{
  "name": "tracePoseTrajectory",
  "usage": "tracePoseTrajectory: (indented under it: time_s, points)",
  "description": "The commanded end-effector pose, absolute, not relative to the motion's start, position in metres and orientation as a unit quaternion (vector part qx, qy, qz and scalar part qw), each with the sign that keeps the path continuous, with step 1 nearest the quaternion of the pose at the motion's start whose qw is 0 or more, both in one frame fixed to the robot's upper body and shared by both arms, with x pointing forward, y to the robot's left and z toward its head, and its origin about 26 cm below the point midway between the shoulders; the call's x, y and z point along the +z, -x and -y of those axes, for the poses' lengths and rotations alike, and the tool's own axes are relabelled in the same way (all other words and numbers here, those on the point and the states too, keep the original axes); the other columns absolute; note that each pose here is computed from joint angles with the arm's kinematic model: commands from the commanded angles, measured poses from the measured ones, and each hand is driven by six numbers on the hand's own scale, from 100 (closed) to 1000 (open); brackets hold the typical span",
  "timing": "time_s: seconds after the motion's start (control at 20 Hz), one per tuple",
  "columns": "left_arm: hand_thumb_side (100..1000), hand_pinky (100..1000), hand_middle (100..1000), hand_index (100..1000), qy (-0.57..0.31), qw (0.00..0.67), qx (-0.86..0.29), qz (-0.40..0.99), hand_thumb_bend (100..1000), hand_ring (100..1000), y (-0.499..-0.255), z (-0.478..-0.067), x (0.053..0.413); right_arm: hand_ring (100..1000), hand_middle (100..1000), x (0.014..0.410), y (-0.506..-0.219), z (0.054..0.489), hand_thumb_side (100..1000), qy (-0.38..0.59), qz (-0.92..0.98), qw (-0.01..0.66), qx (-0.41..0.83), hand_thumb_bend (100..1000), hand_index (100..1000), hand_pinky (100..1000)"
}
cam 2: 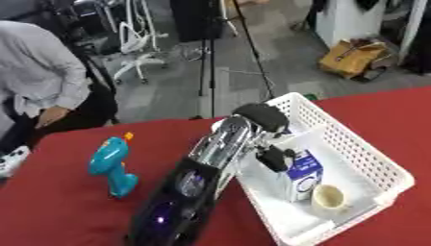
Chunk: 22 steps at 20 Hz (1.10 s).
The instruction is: Pick up objects on the table and place them in the box.
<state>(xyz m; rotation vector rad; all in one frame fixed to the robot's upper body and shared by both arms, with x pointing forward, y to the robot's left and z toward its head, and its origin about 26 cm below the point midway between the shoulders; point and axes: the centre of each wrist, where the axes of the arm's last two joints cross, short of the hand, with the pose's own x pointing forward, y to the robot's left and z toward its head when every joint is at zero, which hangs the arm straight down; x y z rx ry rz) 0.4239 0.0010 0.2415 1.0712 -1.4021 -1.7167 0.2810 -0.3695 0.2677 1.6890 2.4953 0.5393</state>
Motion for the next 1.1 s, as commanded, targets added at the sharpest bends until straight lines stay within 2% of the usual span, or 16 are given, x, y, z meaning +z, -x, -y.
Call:
tracePoseTrajectory:
  time_s: [0.05,0.1,0.15,0.2,0.25,0.3,0.45,0.5,0.55,0.6,0.65,0.7,0.75,0.8,0.85,1.1]
  points:
    - [333,464,341,577,-0.421,0.316,-0.633,0.569,100,410,-0.427,-0.002,0.249,669,558,0.277,-0.279,0.368,456,-0.541,-0.820,0.061,0.177,100,594,726]
    - [360,483,353,585,-0.421,0.313,-0.627,0.576,100,418,-0.428,-0.002,0.247,669,558,0.277,-0.279,0.368,456,-0.541,-0.820,0.061,0.177,100,594,726]
    - [452,533,379,629,-0.419,0.308,-0.621,0.586,100,442,-0.429,-0.002,0.245,669,558,0.277,-0.279,0.368,457,-0.541,-0.820,0.061,0.177,100,594,726]
    - [459,541,385,638,-0.418,0.305,-0.616,0.594,100,449,-0.430,-0.002,0.243,669,558,0.277,-0.279,0.368,457,-0.541,-0.820,0.061,0.177,100,594,726]
    - [529,610,402,692,-0.413,0.300,-0.612,0.604,100,485,-0.431,-0.002,0.241,669,557,0.277,-0.279,0.368,457,-0.541,-0.820,0.061,0.177,100,593,726]
    - [539,616,404,698,-0.407,0.297,-0.606,0.615,100,490,-0.433,-0.002,0.239,669,557,0.277,-0.279,0.368,457,-0.540,-0.820,0.061,0.177,100,593,726]
    - [681,753,517,817,-0.388,0.281,-0.594,0.646,100,585,-0.436,-0.002,0.235,669,557,0.277,-0.279,0.367,457,-0.538,-0.822,0.061,0.177,100,593,726]
    - [681,753,517,817,-0.383,0.276,-0.591,0.654,100,585,-0.438,-0.003,0.233,669,557,0.277,-0.280,0.367,457,-0.538,-0.822,0.061,0.177,100,593,726]
    - [763,819,652,881,-0.377,0.271,-0.586,0.664,100,663,-0.439,-0.003,0.233,669,557,0.278,-0.280,0.366,459,-0.536,-0.823,0.062,0.177,100,593,725]
    - [763,819,652,881,-0.371,0.267,-0.581,0.673,100,663,-0.441,-0.004,0.233,669,557,0.278,-0.280,0.366,459,-0.535,-0.824,0.062,0.178,100,593,725]
    - [824,865,773,927,-0.367,0.265,-0.578,0.679,100,752,-0.443,-0.006,0.231,670,557,0.278,-0.280,0.365,459,-0.533,-0.825,0.063,0.178,100,593,725]
    - [824,865,773,927,-0.365,0.262,-0.575,0.683,100,752,-0.445,-0.007,0.231,670,557,0.278,-0.280,0.365,459,-0.532,-0.825,0.063,0.178,100,593,725]
    - [881,896,870,973,-0.363,0.260,-0.572,0.688,100,834,-0.446,-0.007,0.230,670,557,0.279,-0.280,0.365,459,-0.532,-0.825,0.063,0.178,100,593,725]
    - [881,896,870,973,-0.361,0.258,-0.570,0.692,100,834,-0.447,-0.007,0.229,670,557,0.278,-0.280,0.365,459,-0.532,-0.826,0.063,0.178,100,593,725]
    - [933,930,967,1000,-0.359,0.255,-0.568,0.695,100,921,-0.447,-0.007,0.228,670,557,0.278,-0.280,0.365,458,-0.531,-0.826,0.063,0.178,100,593,725]
    - [919,946,1000,1000,-0.354,0.242,-0.552,0.715,100,959,-0.447,-0.009,0.228,670,557,0.278,-0.281,0.364,456,-0.529,-0.827,0.063,0.178,100,593,725]
